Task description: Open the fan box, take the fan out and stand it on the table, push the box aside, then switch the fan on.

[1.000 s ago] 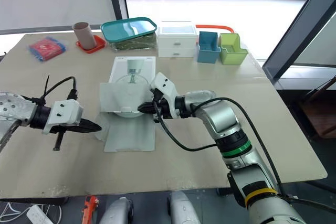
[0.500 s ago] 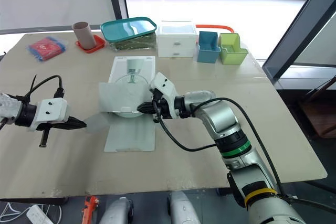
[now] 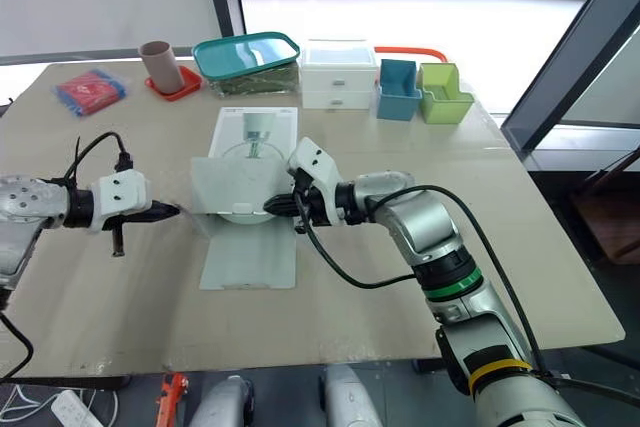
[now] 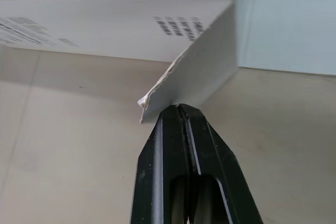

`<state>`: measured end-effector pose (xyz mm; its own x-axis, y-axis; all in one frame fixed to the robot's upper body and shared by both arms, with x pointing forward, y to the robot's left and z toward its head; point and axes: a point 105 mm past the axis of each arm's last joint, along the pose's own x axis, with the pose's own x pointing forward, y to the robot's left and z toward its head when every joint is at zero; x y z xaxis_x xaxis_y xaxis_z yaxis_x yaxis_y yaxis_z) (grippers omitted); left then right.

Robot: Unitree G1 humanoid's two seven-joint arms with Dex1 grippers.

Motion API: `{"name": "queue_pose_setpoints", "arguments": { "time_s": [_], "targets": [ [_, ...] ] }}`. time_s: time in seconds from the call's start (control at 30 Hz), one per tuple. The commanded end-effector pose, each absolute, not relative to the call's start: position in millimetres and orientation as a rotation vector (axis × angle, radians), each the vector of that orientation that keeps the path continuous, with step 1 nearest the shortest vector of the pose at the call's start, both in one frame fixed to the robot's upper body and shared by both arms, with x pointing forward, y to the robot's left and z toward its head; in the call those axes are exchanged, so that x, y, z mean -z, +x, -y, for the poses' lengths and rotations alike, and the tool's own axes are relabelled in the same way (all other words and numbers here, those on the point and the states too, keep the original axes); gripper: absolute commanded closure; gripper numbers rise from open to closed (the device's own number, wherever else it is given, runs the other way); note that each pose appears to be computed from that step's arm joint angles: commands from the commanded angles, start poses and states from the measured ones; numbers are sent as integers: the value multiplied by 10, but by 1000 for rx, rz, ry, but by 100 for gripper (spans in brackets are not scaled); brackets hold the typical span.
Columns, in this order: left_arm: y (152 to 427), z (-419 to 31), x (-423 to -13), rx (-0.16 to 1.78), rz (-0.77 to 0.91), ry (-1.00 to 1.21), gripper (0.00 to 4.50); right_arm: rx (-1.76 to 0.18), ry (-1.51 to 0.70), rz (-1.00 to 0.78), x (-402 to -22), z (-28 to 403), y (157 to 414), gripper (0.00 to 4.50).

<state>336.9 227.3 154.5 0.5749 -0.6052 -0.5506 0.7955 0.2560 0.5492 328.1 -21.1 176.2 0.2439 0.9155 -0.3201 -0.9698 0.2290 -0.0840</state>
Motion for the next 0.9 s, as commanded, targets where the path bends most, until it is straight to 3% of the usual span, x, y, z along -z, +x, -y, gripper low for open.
{"name": "queue_pose_setpoints", "arguments": {
  "time_s": [0.03,0.57,0.9],
  "targets": [
    [3493,-2237,-1648,907,-178,871,450,-1298,-303,-173,-1877,230,3273,445],
    [3512,-1923,-1695,965,-94,629,450,-1282,-301,-179,-1859,256,3270,445],
    [3466,-2083,-1686,899,-109,662,450,-1281,-312,-185,-1842,254,3281,445]
  ]
}}
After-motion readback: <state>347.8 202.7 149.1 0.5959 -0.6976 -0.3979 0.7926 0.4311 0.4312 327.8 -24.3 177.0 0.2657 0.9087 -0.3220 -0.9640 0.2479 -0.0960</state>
